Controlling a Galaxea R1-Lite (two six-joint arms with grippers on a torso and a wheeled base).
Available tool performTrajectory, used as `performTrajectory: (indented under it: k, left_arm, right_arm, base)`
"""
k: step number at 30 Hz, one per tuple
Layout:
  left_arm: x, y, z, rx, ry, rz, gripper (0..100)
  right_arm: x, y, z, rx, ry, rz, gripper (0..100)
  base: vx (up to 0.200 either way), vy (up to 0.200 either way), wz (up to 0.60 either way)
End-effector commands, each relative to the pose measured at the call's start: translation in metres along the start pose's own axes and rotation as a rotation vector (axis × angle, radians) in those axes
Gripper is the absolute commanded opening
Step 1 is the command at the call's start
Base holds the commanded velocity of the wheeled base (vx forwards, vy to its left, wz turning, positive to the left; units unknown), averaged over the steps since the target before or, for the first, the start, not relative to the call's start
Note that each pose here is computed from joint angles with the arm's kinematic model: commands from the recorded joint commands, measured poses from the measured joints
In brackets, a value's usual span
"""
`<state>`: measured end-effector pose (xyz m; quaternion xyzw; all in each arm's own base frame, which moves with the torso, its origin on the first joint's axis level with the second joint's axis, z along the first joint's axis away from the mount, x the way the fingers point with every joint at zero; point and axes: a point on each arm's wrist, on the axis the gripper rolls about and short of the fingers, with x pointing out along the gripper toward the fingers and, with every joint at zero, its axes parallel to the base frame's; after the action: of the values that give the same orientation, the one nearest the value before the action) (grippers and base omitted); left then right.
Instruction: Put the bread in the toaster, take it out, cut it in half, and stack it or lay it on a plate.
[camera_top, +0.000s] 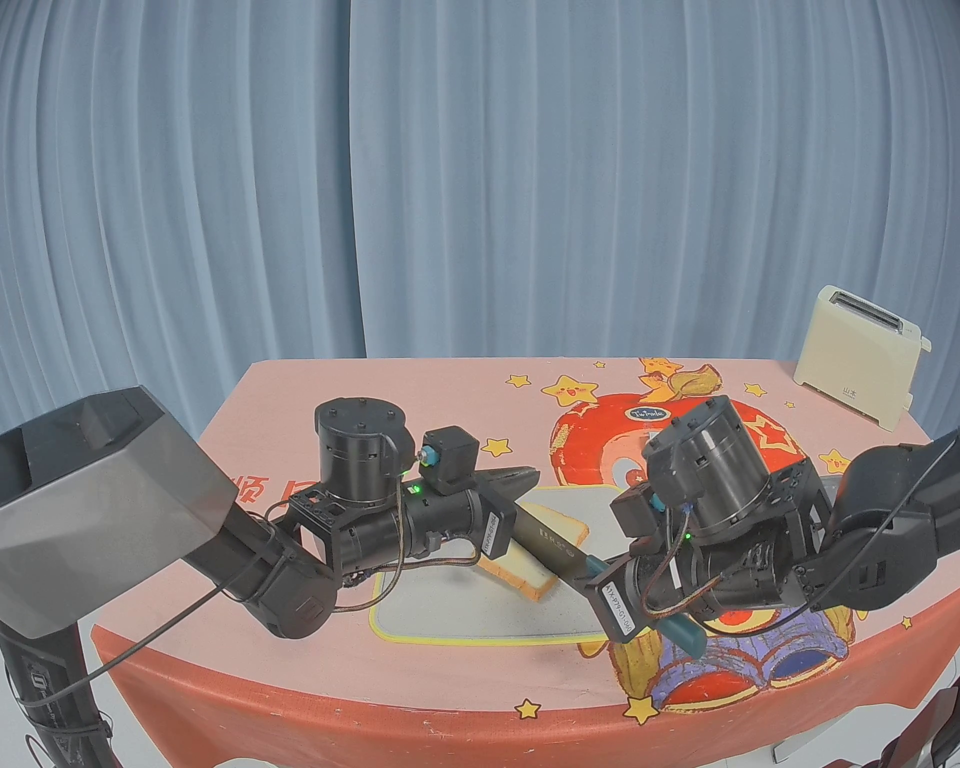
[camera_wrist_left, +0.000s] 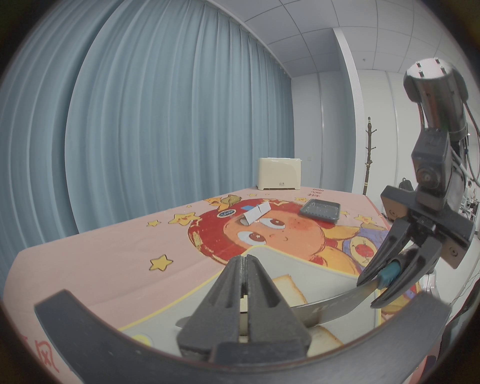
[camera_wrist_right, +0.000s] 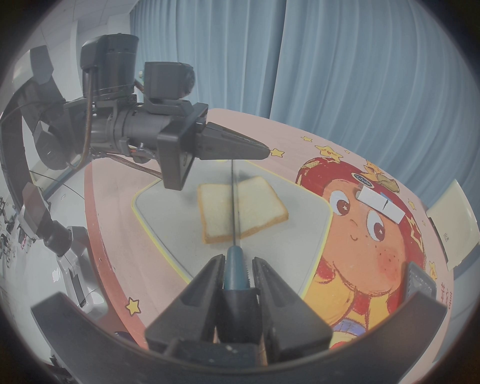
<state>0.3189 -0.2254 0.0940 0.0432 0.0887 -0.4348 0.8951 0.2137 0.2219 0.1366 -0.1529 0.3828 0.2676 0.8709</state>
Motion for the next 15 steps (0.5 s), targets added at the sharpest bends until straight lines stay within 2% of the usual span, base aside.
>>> performTrajectory:
  k: [1,10,13,14,15]
  left_arm:
    - [-0.008,0.001,0.018,0.015,-0.056,0.009,0]
    - [-0.007,0.001,0.014,0.012,-0.045,0.008,0]
    - [-0.007,0.0,0.007,0.006,-0.025,0.005,0]
    - [-0.004,0.0,-0.004,-0.001,0.004,0.002,0]
    - [-0.004,0.0,-0.004,-0.001,0.004,0.002,0]
  right_arm:
    - [-0.006,0.0,0.003,0.004,-0.03,0.006,0]
    - [-0.007,0.001,0.004,0.004,-0.037,0.009,0]
    - [-0.006,0.001,0.004,0.003,-0.034,0.007,0]
    - [-0.006,0.001,0.004,0.003,-0.033,0.007,0]
    - [-0.006,0.001,0.004,0.003,-0.031,0.007,0]
  base:
    - [0.0,0.0,0.0]
    - [0.0,0.0,0.0]
    - [0.0,0.0,0.0]
    - [0.0,0.0,0.0]
    - [0.0,0.0,0.0]
